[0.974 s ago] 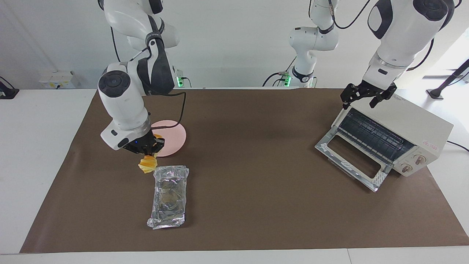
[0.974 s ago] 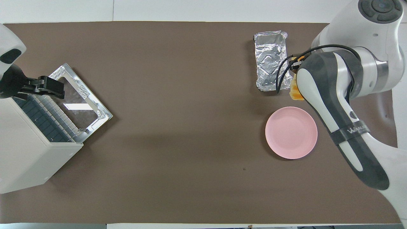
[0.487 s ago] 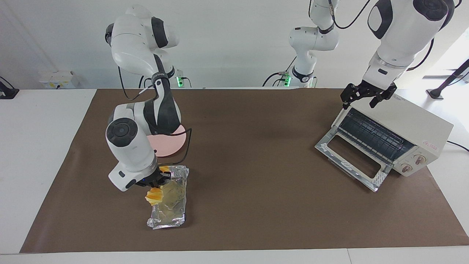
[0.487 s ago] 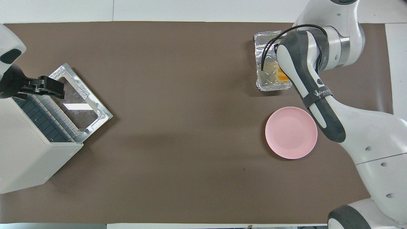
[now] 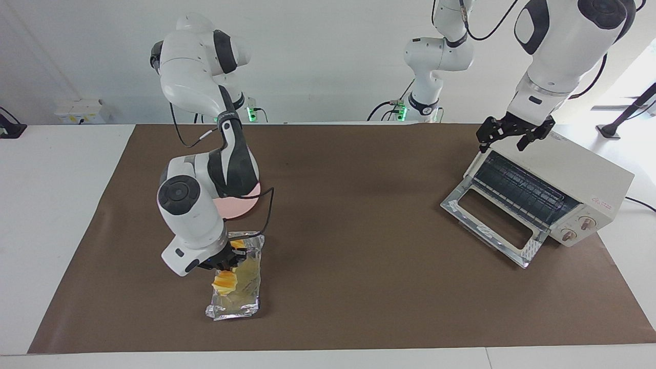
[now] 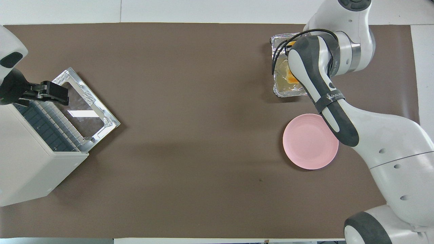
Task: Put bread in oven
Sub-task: 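Lower the bread into the foil tray and open the right gripper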
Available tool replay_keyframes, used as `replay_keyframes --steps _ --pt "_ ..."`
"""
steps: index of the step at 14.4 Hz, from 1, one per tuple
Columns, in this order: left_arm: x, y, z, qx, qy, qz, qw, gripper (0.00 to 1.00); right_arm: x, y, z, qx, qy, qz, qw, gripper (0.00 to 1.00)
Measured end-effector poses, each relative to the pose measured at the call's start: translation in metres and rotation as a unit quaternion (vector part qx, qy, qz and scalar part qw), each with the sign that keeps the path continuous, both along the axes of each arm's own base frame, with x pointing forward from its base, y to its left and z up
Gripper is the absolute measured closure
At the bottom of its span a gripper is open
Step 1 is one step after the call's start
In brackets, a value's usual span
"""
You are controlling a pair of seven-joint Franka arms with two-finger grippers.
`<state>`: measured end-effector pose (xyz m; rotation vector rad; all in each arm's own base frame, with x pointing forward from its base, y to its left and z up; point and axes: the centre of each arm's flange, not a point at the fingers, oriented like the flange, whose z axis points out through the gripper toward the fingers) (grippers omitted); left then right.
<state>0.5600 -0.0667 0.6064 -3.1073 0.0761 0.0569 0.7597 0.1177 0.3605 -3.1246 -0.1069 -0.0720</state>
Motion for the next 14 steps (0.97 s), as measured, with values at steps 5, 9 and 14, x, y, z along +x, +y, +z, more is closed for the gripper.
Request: replay_keyframes --steps 5,9,14 --pt "0.000 0.000 0.000 0.000 0.000 0.000 1.000 0.00 0.005 0.003 -0.007 0.011 -0.018 0.014 1.000 0.89" --pt "0.000 0.000 0.000 0.000 0.000 0.000 1.000 0.00 0.000 0.019 -0.029 0.013 -0.022 0.027 0.999 0.89" --pt "0.000 0.000 0.000 0.000 0.000 0.000 1.000 0.00 -0.002 0.019 -0.028 0.011 -0.016 0.028 0.999 0.42"
